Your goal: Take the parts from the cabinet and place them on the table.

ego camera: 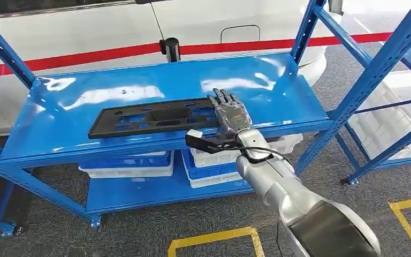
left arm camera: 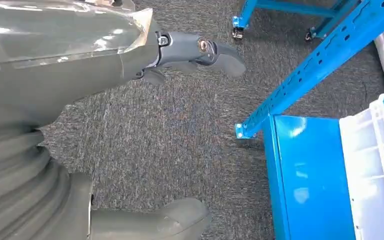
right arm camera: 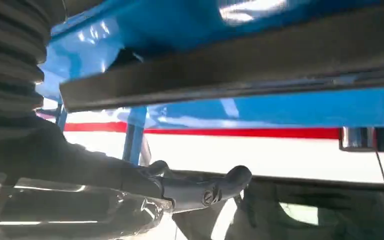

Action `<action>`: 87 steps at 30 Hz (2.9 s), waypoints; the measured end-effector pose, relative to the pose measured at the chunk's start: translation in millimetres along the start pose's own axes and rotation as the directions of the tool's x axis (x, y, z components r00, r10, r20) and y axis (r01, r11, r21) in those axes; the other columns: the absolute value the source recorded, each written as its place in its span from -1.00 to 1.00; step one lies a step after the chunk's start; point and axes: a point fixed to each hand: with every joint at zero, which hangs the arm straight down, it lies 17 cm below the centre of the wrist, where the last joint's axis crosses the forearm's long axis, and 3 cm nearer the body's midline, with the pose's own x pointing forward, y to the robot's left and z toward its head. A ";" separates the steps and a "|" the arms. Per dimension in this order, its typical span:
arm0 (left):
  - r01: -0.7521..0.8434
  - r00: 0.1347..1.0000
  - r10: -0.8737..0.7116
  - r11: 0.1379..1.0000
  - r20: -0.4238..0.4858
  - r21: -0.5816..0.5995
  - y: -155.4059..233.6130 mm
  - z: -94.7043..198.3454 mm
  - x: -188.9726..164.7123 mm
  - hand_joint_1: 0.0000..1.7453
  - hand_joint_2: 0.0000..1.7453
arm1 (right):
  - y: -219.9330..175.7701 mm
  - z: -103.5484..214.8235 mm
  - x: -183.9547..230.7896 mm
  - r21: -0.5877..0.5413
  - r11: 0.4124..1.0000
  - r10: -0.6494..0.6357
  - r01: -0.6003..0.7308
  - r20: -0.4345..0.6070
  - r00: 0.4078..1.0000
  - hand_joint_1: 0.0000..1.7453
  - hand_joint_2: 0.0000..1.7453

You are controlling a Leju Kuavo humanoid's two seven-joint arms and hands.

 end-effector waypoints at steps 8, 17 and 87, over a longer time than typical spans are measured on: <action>0.011 1.000 -0.011 1.000 0.027 -0.023 -8.1 -3.2 10.5 -1.00 1.00 | 1.3 2.2 -18.4 -0.007 1.000 -0.022 0.022 -0.051 0.998 -1.00 1.00; 0.019 1.000 -0.019 1.000 0.025 -0.002 -5.1 -3.8 10.6 -1.00 1.00 | -6.1 0.1 -23.2 -0.031 0.999 -0.038 0.036 -0.060 0.997 0.96 1.00; 0.004 0.999 -0.006 0.997 0.035 0.078 12.7 -6.3 14.0 -1.00 1.00 | -194.1 -3.1 6.5 -0.413 0.870 -0.101 0.269 0.385 0.917 1.00 1.00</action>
